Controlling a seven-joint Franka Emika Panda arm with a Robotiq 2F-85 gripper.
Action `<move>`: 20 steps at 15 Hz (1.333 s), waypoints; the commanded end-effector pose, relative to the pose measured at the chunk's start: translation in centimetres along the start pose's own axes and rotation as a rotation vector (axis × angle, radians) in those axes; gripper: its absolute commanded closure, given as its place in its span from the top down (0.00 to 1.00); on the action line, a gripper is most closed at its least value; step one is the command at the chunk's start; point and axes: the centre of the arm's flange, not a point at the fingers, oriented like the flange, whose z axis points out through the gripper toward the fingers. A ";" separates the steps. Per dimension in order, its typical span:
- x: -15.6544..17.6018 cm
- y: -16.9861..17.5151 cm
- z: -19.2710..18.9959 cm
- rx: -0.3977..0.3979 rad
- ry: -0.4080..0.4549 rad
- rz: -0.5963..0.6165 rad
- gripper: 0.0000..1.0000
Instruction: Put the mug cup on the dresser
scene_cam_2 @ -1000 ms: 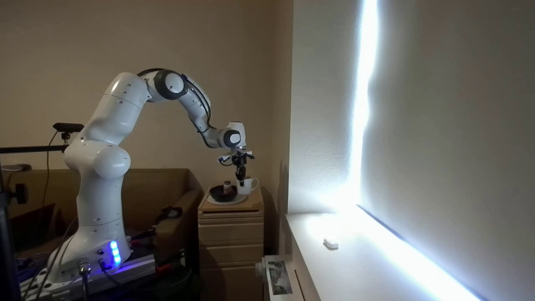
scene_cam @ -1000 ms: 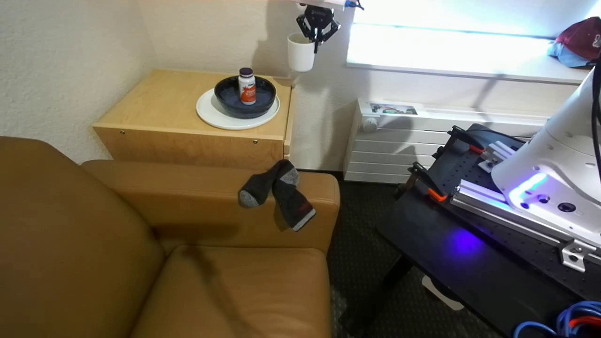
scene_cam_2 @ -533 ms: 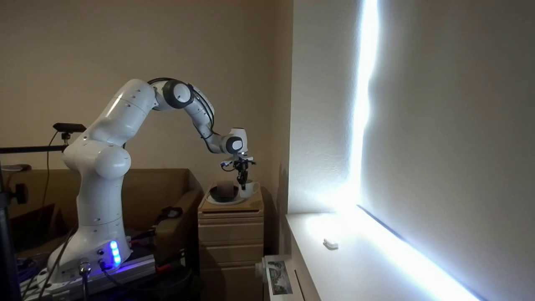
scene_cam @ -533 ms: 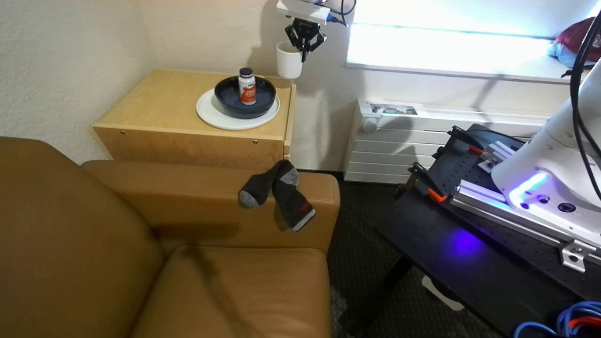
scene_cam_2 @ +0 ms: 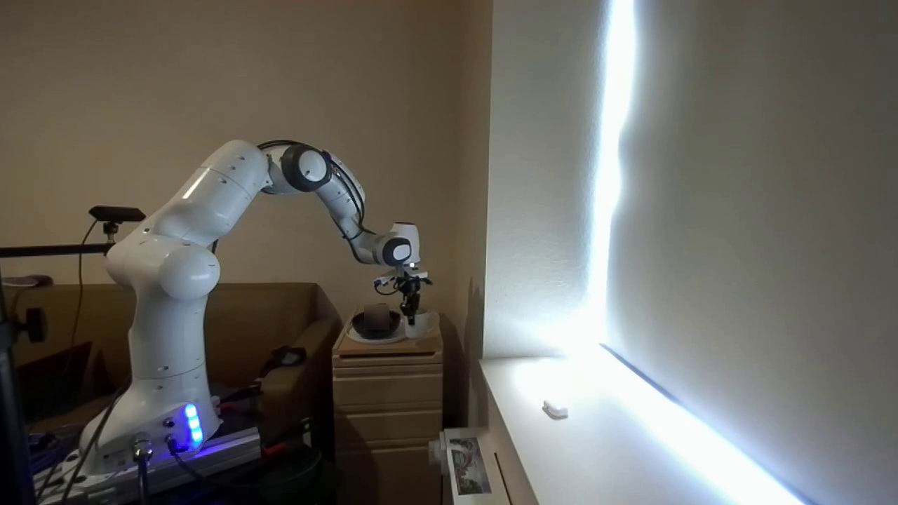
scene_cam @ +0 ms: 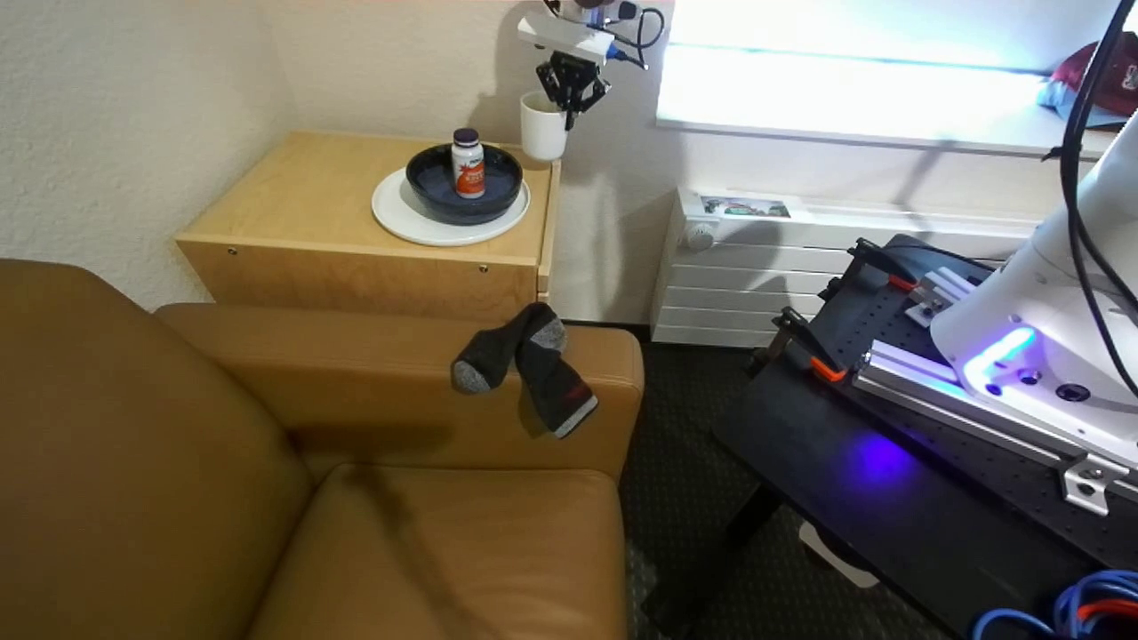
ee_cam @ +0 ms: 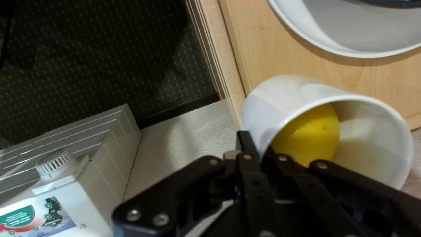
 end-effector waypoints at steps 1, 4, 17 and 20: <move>0.6 -2.4 0.3 0.047 0.000 0.040 0.01; 0.2 -3.7 1.2 0.043 0.009 0.026 0.01; -0.3 -6.8 4.2 -0.014 0.006 0.026 0.01; -0.2 -6.9 4.2 -0.040 -0.006 0.033 0.30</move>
